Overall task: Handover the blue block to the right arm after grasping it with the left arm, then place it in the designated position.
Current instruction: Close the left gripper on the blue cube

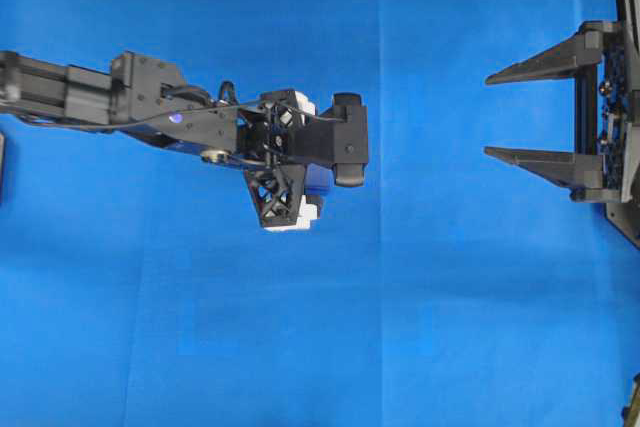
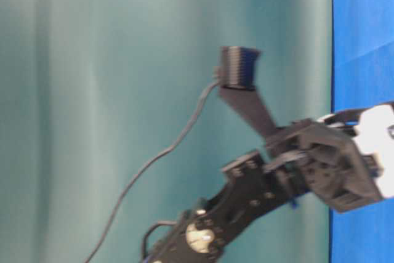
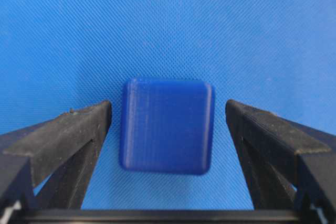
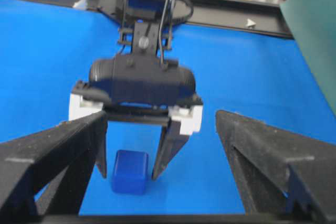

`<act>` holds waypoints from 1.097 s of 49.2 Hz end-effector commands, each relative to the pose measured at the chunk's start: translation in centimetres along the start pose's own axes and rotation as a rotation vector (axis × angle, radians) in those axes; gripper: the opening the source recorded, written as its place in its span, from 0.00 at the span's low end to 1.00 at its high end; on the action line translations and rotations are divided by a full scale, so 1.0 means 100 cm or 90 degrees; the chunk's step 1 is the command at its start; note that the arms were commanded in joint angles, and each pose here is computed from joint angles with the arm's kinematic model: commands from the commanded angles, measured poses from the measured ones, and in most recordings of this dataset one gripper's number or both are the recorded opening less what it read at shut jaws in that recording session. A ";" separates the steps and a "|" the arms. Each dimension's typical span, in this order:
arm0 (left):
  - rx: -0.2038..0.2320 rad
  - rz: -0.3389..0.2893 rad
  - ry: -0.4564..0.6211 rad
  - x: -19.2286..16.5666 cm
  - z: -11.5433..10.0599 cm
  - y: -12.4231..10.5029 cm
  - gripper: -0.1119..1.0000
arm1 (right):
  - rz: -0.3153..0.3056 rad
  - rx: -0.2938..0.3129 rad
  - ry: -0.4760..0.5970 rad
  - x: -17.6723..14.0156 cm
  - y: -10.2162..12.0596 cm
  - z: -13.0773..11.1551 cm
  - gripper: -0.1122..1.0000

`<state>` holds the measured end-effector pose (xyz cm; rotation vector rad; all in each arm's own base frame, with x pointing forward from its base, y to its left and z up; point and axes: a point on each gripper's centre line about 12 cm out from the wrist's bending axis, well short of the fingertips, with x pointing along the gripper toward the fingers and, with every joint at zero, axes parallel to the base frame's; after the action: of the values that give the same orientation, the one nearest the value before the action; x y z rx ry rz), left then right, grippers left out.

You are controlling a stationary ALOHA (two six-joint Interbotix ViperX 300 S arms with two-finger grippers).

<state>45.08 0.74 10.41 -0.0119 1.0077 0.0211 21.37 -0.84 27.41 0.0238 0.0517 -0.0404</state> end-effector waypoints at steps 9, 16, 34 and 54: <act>0.004 -0.001 -0.016 -0.001 0.006 -0.001 0.93 | -0.001 0.001 -0.009 0.003 0.000 0.006 0.97; 0.005 -0.001 -0.017 0.000 0.007 -0.002 0.92 | -0.001 0.001 -0.008 0.003 0.000 0.005 0.97; 0.015 -0.005 -0.022 -0.001 0.010 -0.006 0.53 | -0.001 0.001 -0.007 0.004 0.000 0.005 0.97; 0.022 -0.004 -0.014 -0.035 0.026 -0.006 0.53 | -0.001 0.001 -0.007 0.004 0.000 0.005 0.97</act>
<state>44.92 0.26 10.59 0.0103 1.0539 0.0025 21.53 -0.84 27.18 0.0240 0.0624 -0.0405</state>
